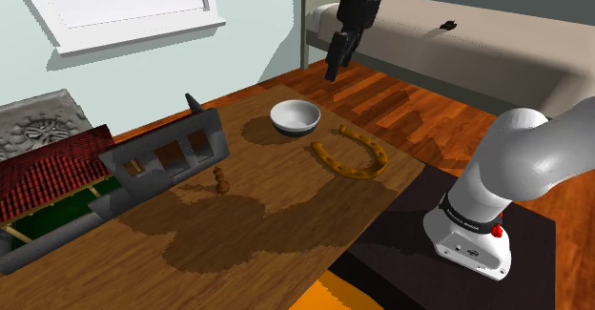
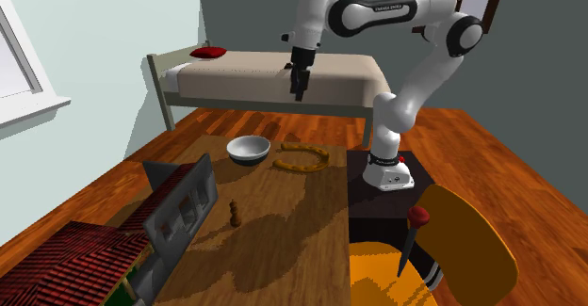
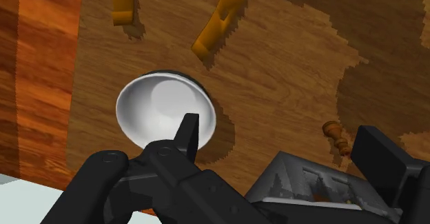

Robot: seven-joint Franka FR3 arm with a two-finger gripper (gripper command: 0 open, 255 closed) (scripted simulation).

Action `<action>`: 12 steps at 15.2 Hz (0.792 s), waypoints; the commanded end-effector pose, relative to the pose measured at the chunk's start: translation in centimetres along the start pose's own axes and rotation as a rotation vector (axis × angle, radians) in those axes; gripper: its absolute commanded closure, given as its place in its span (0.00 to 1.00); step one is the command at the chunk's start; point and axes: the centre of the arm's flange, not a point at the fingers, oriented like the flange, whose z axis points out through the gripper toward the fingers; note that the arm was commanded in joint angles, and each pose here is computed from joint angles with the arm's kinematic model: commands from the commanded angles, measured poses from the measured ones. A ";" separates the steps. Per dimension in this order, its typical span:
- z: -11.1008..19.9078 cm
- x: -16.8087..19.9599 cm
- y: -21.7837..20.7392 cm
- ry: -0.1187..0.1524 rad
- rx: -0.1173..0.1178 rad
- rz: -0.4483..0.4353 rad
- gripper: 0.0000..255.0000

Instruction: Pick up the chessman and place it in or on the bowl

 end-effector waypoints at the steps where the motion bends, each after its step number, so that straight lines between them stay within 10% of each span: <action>1: 1.9 1.4 -1.4 -0.001 0.000 -0.004 0.00; 12: 12.0 8.4 -9.4 -0.017 -0.005 -0.026 0.00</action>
